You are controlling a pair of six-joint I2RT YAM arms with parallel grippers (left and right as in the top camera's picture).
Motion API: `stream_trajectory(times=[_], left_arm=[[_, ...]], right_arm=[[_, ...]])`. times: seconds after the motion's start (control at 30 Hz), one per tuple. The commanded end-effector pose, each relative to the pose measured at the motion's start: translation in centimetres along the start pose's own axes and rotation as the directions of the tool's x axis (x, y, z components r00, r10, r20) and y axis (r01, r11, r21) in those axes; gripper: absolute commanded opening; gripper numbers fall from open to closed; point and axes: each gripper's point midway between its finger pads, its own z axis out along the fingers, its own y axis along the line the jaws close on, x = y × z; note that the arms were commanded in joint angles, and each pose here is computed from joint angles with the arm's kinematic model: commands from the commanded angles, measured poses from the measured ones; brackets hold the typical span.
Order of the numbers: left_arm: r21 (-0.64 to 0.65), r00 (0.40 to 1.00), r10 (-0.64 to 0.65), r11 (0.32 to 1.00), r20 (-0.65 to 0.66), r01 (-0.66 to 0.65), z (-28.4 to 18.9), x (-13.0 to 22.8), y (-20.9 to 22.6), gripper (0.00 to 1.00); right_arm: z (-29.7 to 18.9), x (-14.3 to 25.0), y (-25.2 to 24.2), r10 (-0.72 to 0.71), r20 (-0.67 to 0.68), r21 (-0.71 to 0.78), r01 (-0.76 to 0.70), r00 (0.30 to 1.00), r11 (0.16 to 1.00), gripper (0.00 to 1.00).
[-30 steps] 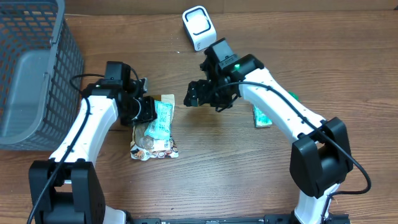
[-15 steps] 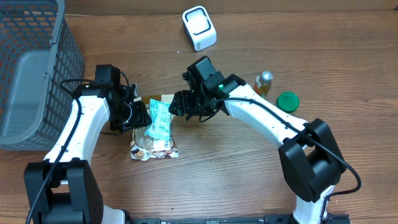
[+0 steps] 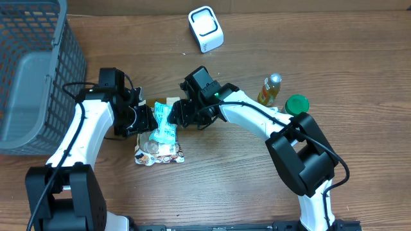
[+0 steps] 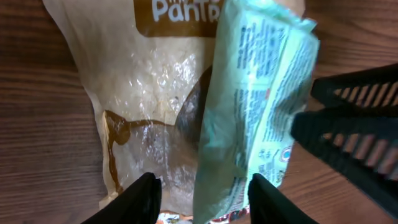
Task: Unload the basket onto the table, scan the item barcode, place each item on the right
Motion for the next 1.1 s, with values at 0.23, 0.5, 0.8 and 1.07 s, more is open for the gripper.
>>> stream_trajectory(times=[0.23,0.5,0.8,1.07], left_arm=[[0.006,1.000,0.012,1.000,-0.028,-0.011,1.4,1.0,0.4,0.43],[0.006,1.000,0.013,1.000,-0.026,-0.013,1.4,0.9,0.4,0.44],[0.002,0.999,0.029,1.000,-0.031,-0.029,1.8,0.9,0.1,0.40],[0.001,0.999,0.028,1.000,-0.033,-0.028,1.9,0.9,0.2,0.35]], right_arm=[[0.7,0.5,0.4,-0.020,0.003,-0.035,0.020,1.000,0.999,0.59],[1.0,0.6,0.7,-0.032,0.007,-0.052,0.033,0.999,0.998,0.54],[1.0,0.7,0.8,-0.035,0.008,-0.054,0.035,0.999,0.998,0.54],[1.4,1.1,1.7,-0.058,0.007,-0.065,0.058,0.998,0.996,0.53]])
